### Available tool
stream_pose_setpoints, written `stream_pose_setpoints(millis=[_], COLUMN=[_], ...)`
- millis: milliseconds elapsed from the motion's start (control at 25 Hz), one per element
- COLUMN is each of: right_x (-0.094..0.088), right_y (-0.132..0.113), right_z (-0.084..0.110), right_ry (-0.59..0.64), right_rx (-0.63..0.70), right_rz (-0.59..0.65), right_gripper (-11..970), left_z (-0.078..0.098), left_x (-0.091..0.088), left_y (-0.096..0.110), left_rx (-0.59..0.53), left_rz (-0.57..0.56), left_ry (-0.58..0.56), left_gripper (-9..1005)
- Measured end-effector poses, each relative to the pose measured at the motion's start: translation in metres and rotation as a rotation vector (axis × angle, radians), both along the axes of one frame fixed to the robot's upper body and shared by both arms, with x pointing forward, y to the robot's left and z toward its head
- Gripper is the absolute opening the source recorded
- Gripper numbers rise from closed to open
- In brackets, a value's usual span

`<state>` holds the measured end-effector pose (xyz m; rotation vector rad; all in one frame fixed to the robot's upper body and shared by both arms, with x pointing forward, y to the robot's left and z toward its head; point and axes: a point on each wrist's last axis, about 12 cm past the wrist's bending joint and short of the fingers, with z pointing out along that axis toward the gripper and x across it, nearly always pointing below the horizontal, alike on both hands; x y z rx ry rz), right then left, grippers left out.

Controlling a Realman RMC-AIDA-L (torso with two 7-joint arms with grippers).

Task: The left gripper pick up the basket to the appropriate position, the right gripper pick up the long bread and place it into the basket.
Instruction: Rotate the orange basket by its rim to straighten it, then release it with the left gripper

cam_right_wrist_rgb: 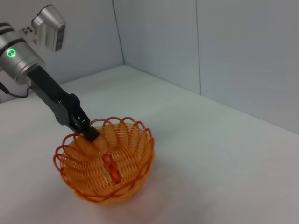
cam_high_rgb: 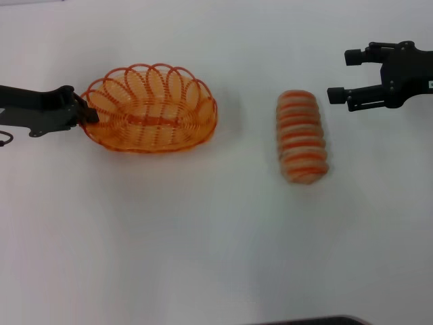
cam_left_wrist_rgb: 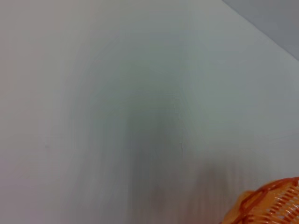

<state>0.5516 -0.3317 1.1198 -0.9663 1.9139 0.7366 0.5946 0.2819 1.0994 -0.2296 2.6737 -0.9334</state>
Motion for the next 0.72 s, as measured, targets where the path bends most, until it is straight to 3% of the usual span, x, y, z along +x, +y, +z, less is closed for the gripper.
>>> stream_pose_setpoints(millis=[720], right_x=[0.0024], right_y=[0.0010], right_z=[0.0003], right_ry=[-0.004], right_rx=[-0.009], right_rz=[-0.002], right_gripper=[946], left_z=[-0.0069], left_x=[-0.0023], left_y=[-0.0011], left_rx=[0.000], left_rz=[0.035], left_ry=[-0.004], left_gripper=[89])
